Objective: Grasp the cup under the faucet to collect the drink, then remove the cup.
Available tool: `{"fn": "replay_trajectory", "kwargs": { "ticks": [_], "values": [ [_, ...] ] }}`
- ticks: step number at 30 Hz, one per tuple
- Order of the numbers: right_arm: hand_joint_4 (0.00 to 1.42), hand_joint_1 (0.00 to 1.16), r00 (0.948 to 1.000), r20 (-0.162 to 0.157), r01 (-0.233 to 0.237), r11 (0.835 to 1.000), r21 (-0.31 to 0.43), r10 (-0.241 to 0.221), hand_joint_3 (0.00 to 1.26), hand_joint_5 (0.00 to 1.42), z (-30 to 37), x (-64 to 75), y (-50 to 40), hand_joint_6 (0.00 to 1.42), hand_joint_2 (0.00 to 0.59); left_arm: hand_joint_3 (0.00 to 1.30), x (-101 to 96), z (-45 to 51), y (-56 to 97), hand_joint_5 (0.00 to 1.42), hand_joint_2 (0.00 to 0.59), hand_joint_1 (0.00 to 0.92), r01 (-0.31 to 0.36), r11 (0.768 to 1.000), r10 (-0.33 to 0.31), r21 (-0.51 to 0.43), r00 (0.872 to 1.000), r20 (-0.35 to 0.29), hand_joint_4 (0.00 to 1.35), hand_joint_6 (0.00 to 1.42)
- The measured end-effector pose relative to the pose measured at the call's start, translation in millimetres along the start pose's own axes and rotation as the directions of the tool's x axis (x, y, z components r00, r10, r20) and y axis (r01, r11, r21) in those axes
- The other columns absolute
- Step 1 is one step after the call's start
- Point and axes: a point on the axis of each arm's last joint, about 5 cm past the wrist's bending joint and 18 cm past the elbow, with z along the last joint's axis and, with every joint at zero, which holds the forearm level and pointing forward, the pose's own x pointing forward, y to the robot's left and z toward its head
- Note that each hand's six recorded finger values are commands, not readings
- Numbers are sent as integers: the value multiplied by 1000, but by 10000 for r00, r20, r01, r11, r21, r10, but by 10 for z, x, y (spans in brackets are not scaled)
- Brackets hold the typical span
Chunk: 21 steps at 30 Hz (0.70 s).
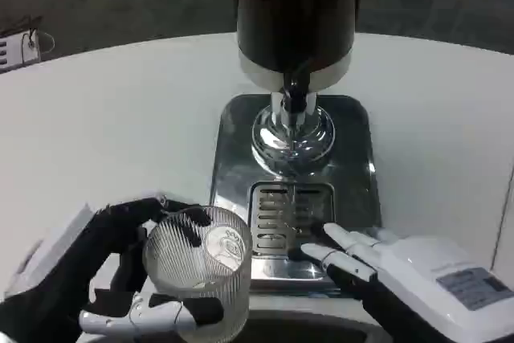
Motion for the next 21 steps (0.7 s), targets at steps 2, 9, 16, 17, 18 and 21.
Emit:
{"fn": "replay_trajectory", "kwargs": {
  "ticks": [2,9,16,17,18,21],
  "values": [
    [1,529,10000,-1,-20,10000,2,20,134,61,0,0,0,33,454,996,0,0,0,1219,0,567,0,10000,0,0,10000,1,1098,1306],
    [1,527,10000,-7,-18,10000,16,18,134,61,0,0,1,33,454,999,0,1,0,1219,0,567,0,10000,0,8,10000,30,1098,1306],
    [1,526,10000,-29,-33,10000,43,34,134,61,-1,-3,3,33,454,998,-1,2,0,1219,0,567,0,10000,0,12,10000,49,1098,1306],
    [1,526,10000,-32,-32,10000,45,32,134,61,-1,-3,3,33,454,999,-1,2,0,1219,0,567,1,10000,-1,12,10000,49,1098,1306],
    [1,526,10000,-34,-32,10000,47,32,134,61,-1,-3,3,33,454,1000,-1,2,0,1219,0,567,1,10000,-1,12,10000,49,1098,1306],
    [1,526,10000,-40,-32,10000,55,32,134,61,-2,-3,3,33,454,999,-1,2,0,1219,0,567,2,10000,-2,12,10000,47,1098,1306]
  ]
}}
